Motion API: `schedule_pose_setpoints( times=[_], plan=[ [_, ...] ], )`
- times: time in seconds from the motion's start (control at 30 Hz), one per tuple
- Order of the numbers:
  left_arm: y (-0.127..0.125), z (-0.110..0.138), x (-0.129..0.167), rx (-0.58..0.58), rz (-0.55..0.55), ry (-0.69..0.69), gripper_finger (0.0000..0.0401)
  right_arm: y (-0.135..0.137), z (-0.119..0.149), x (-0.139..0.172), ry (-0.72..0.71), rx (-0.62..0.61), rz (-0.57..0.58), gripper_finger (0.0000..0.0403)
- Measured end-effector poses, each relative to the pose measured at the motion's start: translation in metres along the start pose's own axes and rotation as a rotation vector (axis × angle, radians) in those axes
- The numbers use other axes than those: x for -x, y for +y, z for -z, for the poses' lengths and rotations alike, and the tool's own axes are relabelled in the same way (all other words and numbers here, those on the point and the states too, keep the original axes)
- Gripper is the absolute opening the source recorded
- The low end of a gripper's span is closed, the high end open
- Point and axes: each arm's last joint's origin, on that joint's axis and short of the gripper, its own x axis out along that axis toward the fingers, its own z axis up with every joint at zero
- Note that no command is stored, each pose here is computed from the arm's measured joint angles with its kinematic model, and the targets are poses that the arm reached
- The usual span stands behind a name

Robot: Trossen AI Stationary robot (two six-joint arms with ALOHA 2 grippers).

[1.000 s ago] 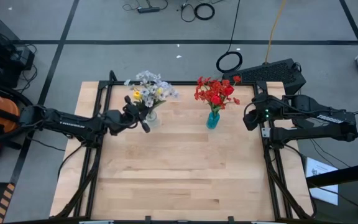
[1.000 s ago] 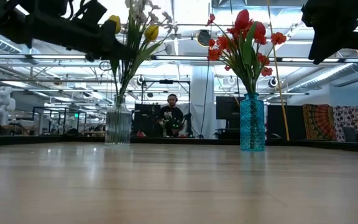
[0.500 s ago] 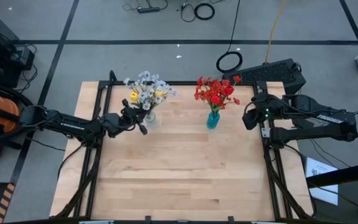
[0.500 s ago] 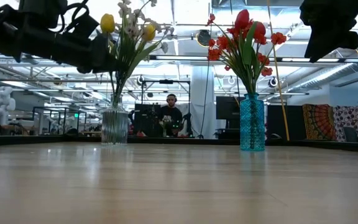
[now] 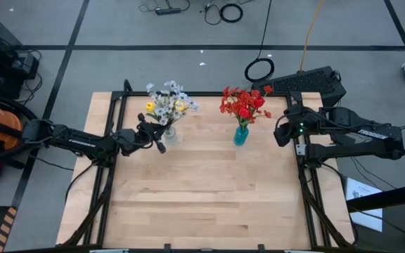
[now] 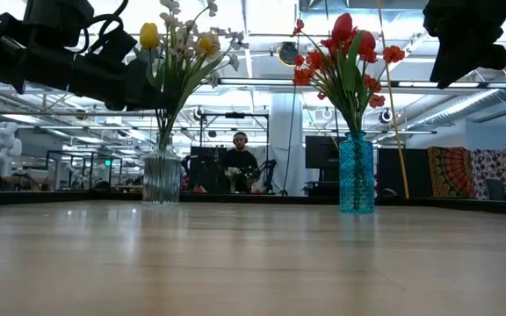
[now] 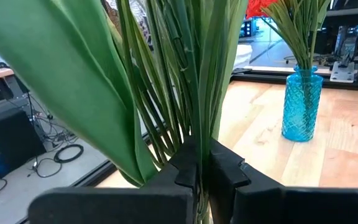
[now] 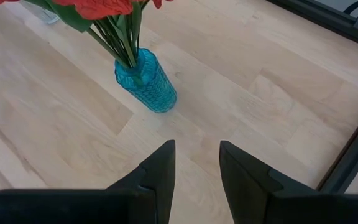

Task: Sort flowers into vase by color
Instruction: Put the white flowers into the transparent crystal vase

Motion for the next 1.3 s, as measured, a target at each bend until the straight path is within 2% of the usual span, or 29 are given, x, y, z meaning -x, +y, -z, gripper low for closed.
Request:
schedule_pose_setpoints(
  times=[0.5,0.9,1.07,1.3],
  plan=[
    [-0.002,-0.004,-0.001,0.01,0.046,-0.016,0.0024,0.002,-0.002,-0.001,-0.016,-0.006,-0.015,0.0116],
    [-0.004,-0.013,-0.002,0.04,0.042,-0.043,0.011,0.002,-0.002,-0.001,-0.016,-0.006,-0.015,0.0116],
    [-0.007,-0.022,-0.001,0.04,0.048,-0.047,0.0112,0.002,-0.002,-0.001,-0.016,-0.006,-0.015,0.0116],
    [-0.011,-0.04,0.005,-0.027,0.071,0.05,0.0111,0.002,-0.002,-0.001,-0.017,-0.006,-0.016,0.0116]
  ],
)
